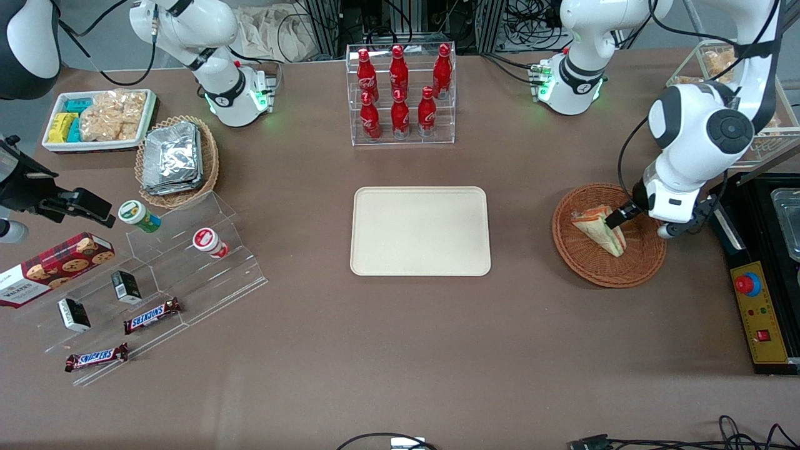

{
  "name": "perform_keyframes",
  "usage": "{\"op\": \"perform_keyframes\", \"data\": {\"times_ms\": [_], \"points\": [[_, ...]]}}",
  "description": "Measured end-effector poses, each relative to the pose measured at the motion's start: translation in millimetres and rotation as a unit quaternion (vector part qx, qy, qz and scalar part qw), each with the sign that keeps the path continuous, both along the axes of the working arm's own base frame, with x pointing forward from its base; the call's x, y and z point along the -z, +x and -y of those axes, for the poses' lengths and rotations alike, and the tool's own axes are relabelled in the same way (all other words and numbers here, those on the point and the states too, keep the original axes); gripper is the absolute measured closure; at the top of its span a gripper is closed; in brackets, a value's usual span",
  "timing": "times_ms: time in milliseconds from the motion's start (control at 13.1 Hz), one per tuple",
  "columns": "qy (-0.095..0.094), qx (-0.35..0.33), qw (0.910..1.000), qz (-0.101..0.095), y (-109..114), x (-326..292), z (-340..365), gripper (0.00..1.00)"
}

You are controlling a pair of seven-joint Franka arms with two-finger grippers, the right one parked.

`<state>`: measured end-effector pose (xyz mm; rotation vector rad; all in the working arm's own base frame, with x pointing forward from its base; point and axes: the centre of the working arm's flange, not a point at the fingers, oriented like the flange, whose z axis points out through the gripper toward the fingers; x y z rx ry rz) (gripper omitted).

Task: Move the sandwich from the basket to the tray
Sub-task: 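Lower the open left gripper around the wrapped sandwich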

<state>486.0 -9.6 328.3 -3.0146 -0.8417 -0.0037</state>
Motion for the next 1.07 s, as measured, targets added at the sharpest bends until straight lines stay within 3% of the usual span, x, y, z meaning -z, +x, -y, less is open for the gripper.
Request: {"op": "perform_keyframes", "data": {"times_ms": [1069], "points": [[-0.008,-0.035,0.9993,0.013,-32.5,94.2,3.2,0.00]]}}
